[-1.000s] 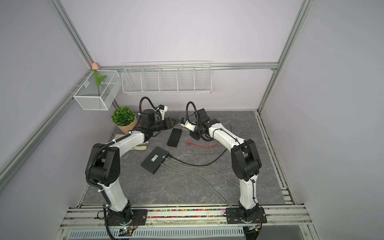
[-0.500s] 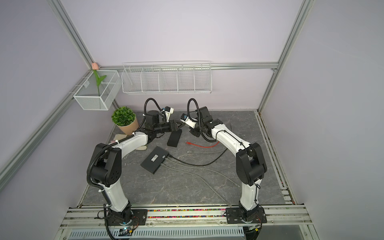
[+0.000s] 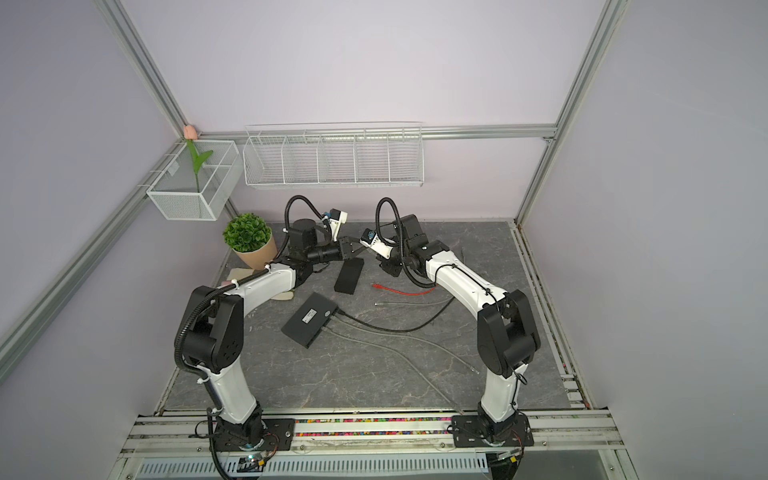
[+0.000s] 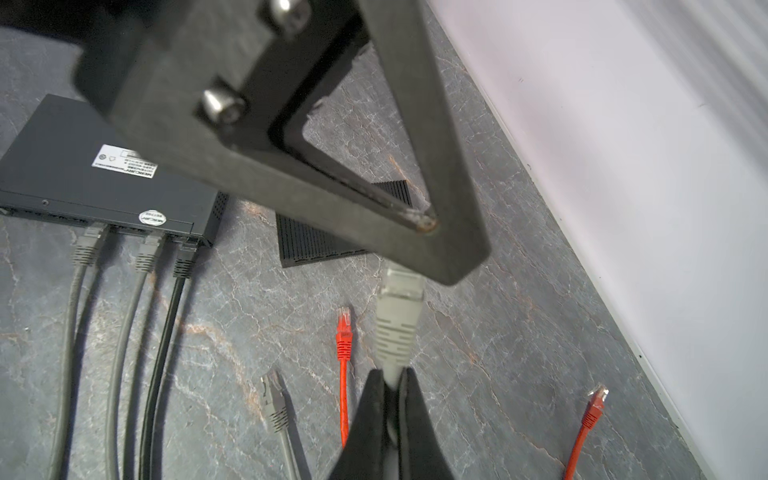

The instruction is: Insert the plug into the switch port

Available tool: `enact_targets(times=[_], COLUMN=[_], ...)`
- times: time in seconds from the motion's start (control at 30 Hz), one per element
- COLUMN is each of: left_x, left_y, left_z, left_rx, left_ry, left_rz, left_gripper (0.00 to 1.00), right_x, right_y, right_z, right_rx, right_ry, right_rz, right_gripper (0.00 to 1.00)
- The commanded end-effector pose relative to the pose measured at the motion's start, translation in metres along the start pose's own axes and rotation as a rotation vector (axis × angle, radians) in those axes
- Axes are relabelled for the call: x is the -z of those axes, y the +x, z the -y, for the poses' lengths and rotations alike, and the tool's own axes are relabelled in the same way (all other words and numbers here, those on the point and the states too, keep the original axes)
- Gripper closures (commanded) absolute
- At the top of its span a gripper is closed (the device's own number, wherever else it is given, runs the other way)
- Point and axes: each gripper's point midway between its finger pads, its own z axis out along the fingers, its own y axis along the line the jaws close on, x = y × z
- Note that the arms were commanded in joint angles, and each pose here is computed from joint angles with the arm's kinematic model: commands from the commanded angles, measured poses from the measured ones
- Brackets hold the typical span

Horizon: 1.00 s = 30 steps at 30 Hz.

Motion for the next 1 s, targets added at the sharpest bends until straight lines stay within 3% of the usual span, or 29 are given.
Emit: enact_targets(times=[0.0, 0.1, 0.13, 0.23, 0.3, 0.47, 0.7, 0.83, 0.97], left_x=[-0.001, 0.000, 0.001, 0.006, 0.012, 0.026, 0.058, 0.055, 0.052], left_y=[0.000, 0.000, 0.000, -0.001, -0.002, 0.003, -0.002, -0.006, -0.010], left_z=[0.020, 0.024, 0.027, 0.044, 0.061, 0.098, 0.150, 0.165, 0.176], left_rx=[-0.040, -0.052, -0.061, -0.115, -0.185, -0.344, -0.534, -0.553, -0.576], left_ry=[0.099, 0.117, 0.128, 0.195, 0.262, 0.423, 0.650, 0.715, 0.741], left_rz=[-0.005, -0.010, -0.013, -0.018, -0.022, -0.074, -0.036, -0.092, -0.122], left_gripper=[1.00, 1.00, 1.00, 1.00, 1.00, 1.00, 1.00, 1.00, 1.00], right_x=[0.009, 0.011, 0.012, 0.021, 0.039, 0.120, 0.179, 0.194, 0.189], right_y=[-0.012, -0.014, -0.015, -0.015, -0.018, -0.047, -0.059, -0.060, -0.059], right_z=[-0.002, -0.002, -0.003, -0.005, -0.010, -0.016, -0.044, -0.047, -0.036], right_rx=[0.001, 0.002, 0.002, -0.001, -0.013, -0.103, -0.078, -0.105, -0.187], right_ry=[0.005, 0.004, -0.001, -0.023, -0.070, -0.272, -0.533, -0.679, -0.755], right_rz=[0.039, 0.047, 0.051, 0.055, 0.085, 0.355, 0.503, 0.602, 0.613], right_gripper=[0.93, 0.93, 0.89, 0.57, 0.54, 0.40, 0.37, 0.39, 0.46])
